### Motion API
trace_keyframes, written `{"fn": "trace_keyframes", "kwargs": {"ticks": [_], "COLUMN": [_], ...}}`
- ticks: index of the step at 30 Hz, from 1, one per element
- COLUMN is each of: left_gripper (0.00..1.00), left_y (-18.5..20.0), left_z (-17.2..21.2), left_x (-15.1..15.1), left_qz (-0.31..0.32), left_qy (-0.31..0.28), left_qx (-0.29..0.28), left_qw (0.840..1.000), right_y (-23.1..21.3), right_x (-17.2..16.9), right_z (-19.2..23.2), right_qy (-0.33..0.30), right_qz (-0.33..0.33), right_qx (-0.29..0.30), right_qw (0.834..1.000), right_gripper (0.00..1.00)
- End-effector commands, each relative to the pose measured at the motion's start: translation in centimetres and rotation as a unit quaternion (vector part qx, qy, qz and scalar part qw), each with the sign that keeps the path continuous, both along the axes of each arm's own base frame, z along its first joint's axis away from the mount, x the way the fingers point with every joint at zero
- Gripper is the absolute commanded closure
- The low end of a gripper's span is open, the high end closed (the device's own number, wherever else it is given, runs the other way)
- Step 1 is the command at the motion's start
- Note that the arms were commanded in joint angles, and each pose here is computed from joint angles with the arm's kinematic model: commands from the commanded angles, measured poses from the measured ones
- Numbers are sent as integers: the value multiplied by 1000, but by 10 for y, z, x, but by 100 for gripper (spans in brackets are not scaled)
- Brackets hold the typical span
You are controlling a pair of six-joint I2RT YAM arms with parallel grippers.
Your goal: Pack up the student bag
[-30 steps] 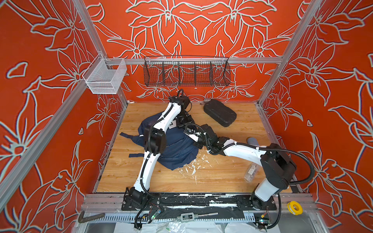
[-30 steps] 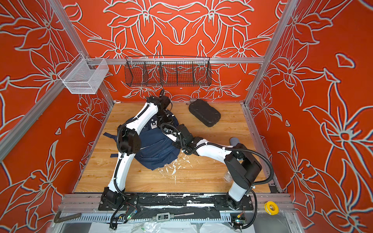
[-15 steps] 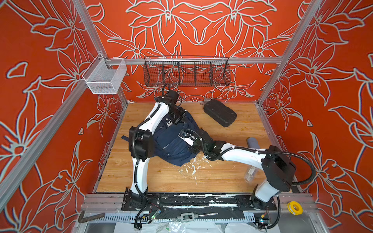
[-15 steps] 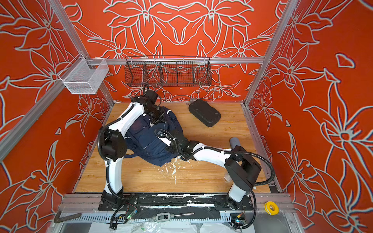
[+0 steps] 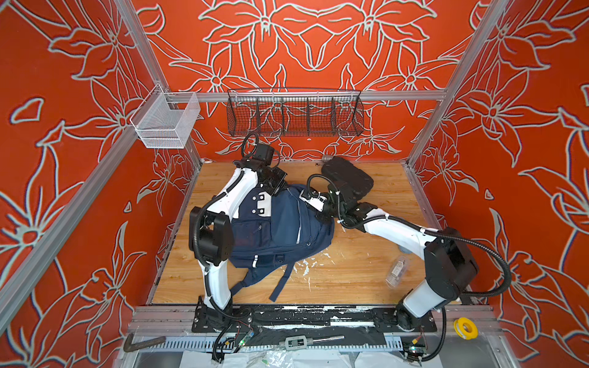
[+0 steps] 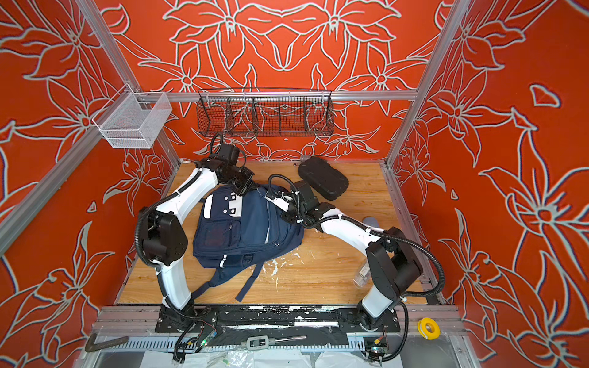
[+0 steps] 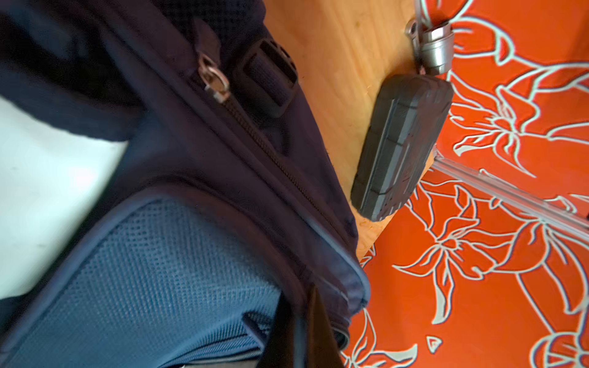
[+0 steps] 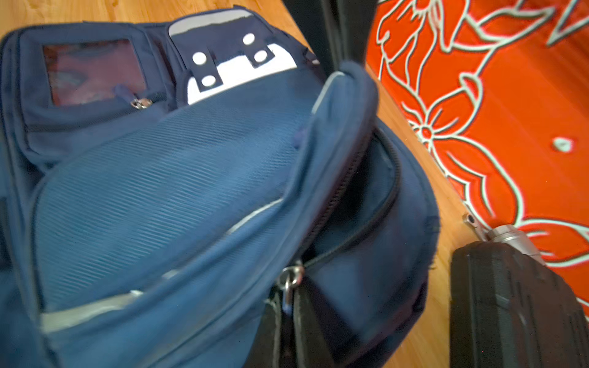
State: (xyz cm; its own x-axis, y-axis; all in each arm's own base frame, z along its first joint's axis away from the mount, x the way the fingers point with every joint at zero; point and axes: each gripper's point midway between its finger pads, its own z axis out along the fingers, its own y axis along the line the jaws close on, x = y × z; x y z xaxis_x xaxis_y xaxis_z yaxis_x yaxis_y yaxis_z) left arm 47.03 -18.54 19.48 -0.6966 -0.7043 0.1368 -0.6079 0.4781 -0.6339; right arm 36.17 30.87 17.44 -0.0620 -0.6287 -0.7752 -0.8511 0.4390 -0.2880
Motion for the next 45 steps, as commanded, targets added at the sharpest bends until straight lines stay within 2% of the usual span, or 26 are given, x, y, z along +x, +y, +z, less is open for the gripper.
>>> {"fn": "trace_keyframes", "kwargs": {"ticks": [1, 4, 10, 14, 17, 19, 20, 21, 22, 26, 29, 31, 35, 39, 45], "left_gripper": [100, 100, 100, 100, 100, 100, 87, 70, 62, 56, 54, 54, 53, 52, 52], "left_y": [-3, 10, 21, 21, 25, 22, 19, 15, 9, -4, -13, -22, -38, -36, -18], "left_z": [42, 44, 44, 36, 33, 41, 44, 47, 50, 48, 38, 26, 0, -25, -47], "left_x": [53, 65, 80, 88, 95, 99, 99, 97, 93, 59, 21, -6, -48, -76, -94], "left_qz": [23, 52, 87, 105, 109, 71, 49, 13, -28, -165, -260, -320, -410, -468, -500], "left_qy": [-101, -112, -120, -114, -117, -151, -159, -170, -174, -159, -145, -131, -92, -31, 27], "left_qx": [-34, -18, -33, -43, -29, -13, -3, 10, 21, 81, 149, 188, 224, 267, 338], "left_qw": [994, 992, 988, 987, 987, 986, 986, 985, 984, 970, 943, 919, 879, 842, 797], "right_y": [10, 11, 15, 34, 50, 50, 50, 49, 49, 52, 51, 50, 50, 47, 42], "right_x": [-23, -32, -49, -68, -79, -75, -75, -74, -73, -67, -66, -66, -68, -69, -71], "right_z": [-9, -17, -41, -43, -47, -46, -42, -35, -25, -4, -8, -8, -4, -8, -9], "right_qy": [8, 7, 25, 23, 24, 32, 27, 17, 2, -35, -29, -33, -43, -46, -47], "right_qz": [42, 29, 12, 36, 51, 30, 28, 33, 40, 70, 74, 74, 77, 81, 78], "right_qx": [-20, -34, -56, -54, -47, -38, -38, -36, -30, -45, -67, -63, -56, -67, -72], "right_qw": [999, 999, 998, 998, 997, 998, 999, 999, 999, 996, 995, 995, 995, 993, 993], "right_gripper": [100, 100, 100, 100, 100, 100, 100, 100, 100, 100, 100, 100, 100, 100, 100]}}
